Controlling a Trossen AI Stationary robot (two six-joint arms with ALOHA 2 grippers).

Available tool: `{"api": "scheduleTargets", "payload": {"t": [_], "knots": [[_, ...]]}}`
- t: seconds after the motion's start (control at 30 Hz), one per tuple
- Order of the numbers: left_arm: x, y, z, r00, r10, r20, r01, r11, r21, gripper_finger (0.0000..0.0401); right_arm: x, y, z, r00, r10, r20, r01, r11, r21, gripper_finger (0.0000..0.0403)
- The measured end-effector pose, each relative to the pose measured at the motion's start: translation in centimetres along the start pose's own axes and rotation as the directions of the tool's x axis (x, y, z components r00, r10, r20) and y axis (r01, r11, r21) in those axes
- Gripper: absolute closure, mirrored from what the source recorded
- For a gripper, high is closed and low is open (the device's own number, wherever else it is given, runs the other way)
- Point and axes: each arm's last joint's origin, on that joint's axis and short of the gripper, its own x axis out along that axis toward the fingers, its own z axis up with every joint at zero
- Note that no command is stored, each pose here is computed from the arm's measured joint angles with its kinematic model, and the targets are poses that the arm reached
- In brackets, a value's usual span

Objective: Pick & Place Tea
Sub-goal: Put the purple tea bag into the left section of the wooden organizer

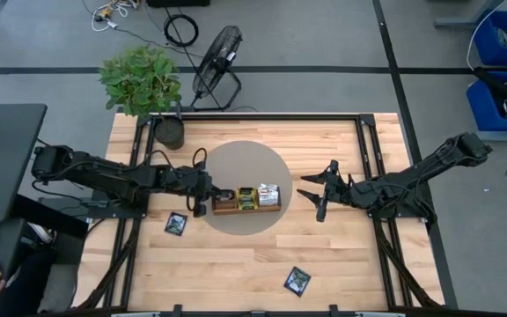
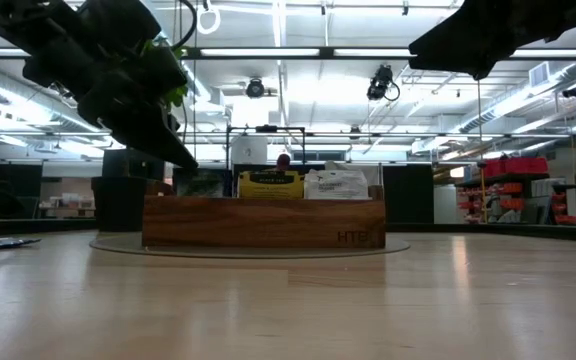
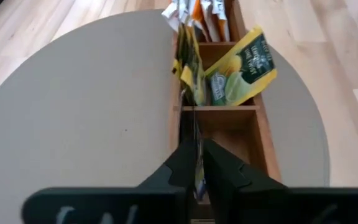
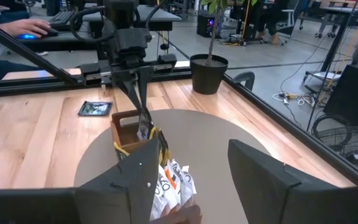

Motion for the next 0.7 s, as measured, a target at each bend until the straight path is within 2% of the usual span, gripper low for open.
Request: {"api": "scheduleTargets", "payload": {"t": [0.27,0.4,0.53,0.7], "knots": [[0.0,0.8,0.0,0.999,0.032,0.002,-0.032,0.999,-0.019,0.0291,0.0,0.0,0.0,1.0,0.001,-0.002,-0.001,1.0,0.003,0.0201],[-0.7,0.8,0.9,0.996,0.033,0.079,-0.032,0.999,-0.021,0.0263,0.0,0.0,0.0,1.0,0.004,-0.004,-0.004,1.0,0.001,0.0201],[-2.1,0.8,1.9,0.985,0.0,0.174,0.005,1.0,-0.03,0.0247,0.0,0.0,0.0,1.0,0.012,0.001,-0.012,1.0,0.006,0.0201],[-4.2,0.2,2.9,0.959,-0.036,0.28,0.046,0.999,-0.028,0.025,-0.4,0.7,0.3,0.997,0.067,0.031,-0.067,0.998,-0.018,0.0202]]}}
